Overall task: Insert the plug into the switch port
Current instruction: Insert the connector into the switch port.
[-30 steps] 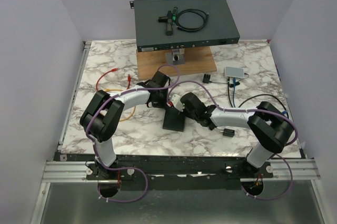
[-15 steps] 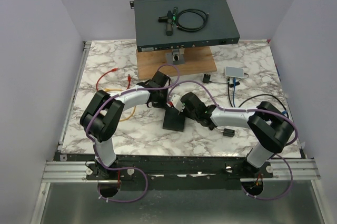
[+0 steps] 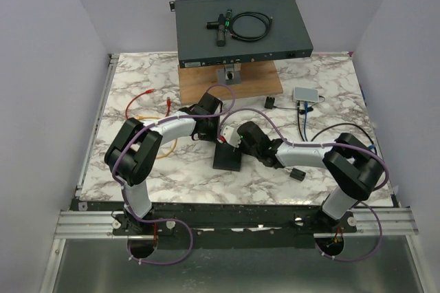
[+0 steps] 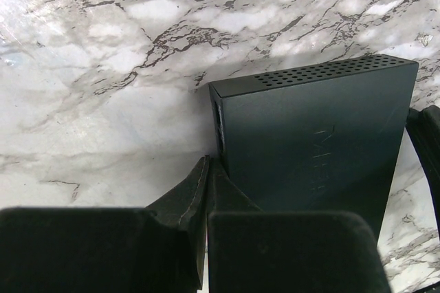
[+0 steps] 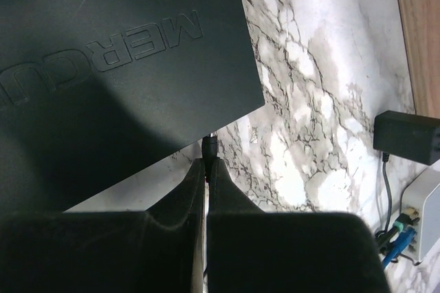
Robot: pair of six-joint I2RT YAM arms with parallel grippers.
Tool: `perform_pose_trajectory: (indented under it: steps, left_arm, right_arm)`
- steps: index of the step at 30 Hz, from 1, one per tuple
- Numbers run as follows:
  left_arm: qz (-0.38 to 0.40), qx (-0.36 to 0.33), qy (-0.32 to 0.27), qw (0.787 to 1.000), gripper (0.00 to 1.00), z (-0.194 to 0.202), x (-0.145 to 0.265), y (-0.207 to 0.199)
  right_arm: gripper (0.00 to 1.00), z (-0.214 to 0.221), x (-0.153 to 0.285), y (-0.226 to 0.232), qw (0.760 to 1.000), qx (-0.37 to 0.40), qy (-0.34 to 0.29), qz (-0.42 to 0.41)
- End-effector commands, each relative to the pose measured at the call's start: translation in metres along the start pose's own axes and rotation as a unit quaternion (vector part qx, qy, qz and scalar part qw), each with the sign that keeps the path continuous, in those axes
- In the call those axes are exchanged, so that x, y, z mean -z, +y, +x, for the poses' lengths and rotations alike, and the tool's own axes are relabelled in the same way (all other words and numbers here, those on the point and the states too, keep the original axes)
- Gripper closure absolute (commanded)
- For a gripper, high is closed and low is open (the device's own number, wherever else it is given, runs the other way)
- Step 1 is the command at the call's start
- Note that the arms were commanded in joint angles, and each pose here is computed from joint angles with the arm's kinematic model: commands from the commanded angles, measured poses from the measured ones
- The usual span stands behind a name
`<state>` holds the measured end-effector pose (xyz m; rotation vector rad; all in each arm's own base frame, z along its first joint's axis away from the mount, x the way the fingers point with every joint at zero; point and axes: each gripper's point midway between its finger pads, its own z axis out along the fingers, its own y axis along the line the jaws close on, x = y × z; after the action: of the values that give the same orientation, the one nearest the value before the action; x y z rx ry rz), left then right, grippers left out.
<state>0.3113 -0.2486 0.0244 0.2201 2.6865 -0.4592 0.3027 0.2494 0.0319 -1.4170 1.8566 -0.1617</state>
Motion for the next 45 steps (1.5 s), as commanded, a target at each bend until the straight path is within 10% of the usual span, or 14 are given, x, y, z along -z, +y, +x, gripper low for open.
perform_pose_trajectory:
  steps: [1, 15, 45]
  left_arm:
    - [0.015, -0.011, 0.018, 1.000, 1.00, 0.005, -0.006, -0.008]
    - [0.021, -0.025, 0.021, 0.999, 1.00, 0.006, -0.006, -0.013]
    - [0.045, -0.077, 0.023, 0.996, 1.00, 0.011, -0.007, -0.032]
  right_arm:
    - [0.99, -0.048, 0.003, -0.013, 0.995, 0.026, -0.100, 0.007]
    - [0.99, -0.048, -0.010, -0.003, 0.979, 0.165, -0.116, -0.014]
    - [0.99, -0.112, -0.002, 0.000, 0.954, 0.187, -0.229, -0.048]
